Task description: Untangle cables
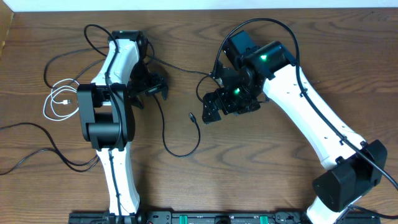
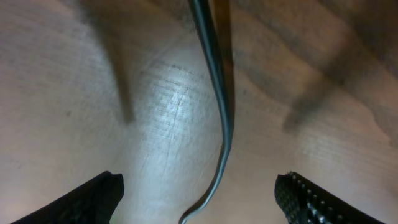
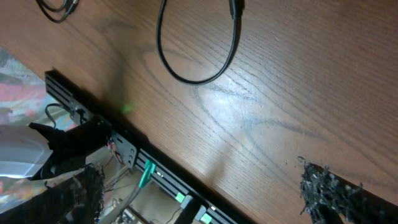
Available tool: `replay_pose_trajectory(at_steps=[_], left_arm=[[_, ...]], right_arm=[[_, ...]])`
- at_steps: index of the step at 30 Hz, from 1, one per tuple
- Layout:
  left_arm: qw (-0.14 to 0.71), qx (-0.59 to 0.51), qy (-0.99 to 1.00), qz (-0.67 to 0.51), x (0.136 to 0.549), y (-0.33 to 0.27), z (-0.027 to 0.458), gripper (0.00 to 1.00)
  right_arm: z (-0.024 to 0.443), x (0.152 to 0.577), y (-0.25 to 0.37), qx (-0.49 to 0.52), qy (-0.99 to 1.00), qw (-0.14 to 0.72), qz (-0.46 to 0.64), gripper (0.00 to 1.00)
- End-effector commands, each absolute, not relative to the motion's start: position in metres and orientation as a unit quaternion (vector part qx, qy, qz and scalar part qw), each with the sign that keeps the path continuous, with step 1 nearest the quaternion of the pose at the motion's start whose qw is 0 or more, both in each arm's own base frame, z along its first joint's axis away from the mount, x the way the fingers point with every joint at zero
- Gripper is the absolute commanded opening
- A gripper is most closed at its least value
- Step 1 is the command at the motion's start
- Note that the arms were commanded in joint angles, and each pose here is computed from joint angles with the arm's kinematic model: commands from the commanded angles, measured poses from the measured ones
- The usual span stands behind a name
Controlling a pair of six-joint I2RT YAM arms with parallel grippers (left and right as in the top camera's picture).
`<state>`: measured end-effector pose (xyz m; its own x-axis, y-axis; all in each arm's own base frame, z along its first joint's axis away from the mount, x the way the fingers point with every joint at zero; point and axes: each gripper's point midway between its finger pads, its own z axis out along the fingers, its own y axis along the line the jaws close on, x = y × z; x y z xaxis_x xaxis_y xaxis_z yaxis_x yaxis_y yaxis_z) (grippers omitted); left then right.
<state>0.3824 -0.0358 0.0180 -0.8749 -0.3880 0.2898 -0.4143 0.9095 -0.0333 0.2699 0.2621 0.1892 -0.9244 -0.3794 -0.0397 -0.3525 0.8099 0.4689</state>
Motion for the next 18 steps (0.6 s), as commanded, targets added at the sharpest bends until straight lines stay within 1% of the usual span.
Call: replay_pose_trajectory(at_steps=[1,2,6,10,13,18], left_arm=[[0.133,0.211,-0.967,0.042,0.384,-0.037,0.013,0.8],[0.126,0.211,-0.968,0.044,0.387,-0.037,0.012,0.77],[0.101,0.21,-0.971,0.05,0.399,-0.037,0.008,0.7],[0.083,0.209,-0.973,0.055,0.408,-0.037,0.002,0.6],[0.074,0.208,-0.974,0.056,0.411,-0.037,-0.002,0.55],[0.062,0.207,-0.975,0.054,0.416,-0.036,-0.005,0.36]], right_arm=[[0.189,0.269,0.264,0.198,-0.949,0.026,-0.243,0.99],[0.189,0.269,0.264,0.198,-0.949,0.026,-0.243,0.99],[0.189,0.269,0.264,0.198,-0.949,0.026,-0.243,0.99],[0.189,0.27,0.264,0.198,-0.949,0.026,-0.243,0.99],[0.189,0.27,0.265,0.199,-0.949,0.024,-0.244,0.99],[0.189,0.272,0.265,0.199,-0.949,0.021,-0.245,0.99]])
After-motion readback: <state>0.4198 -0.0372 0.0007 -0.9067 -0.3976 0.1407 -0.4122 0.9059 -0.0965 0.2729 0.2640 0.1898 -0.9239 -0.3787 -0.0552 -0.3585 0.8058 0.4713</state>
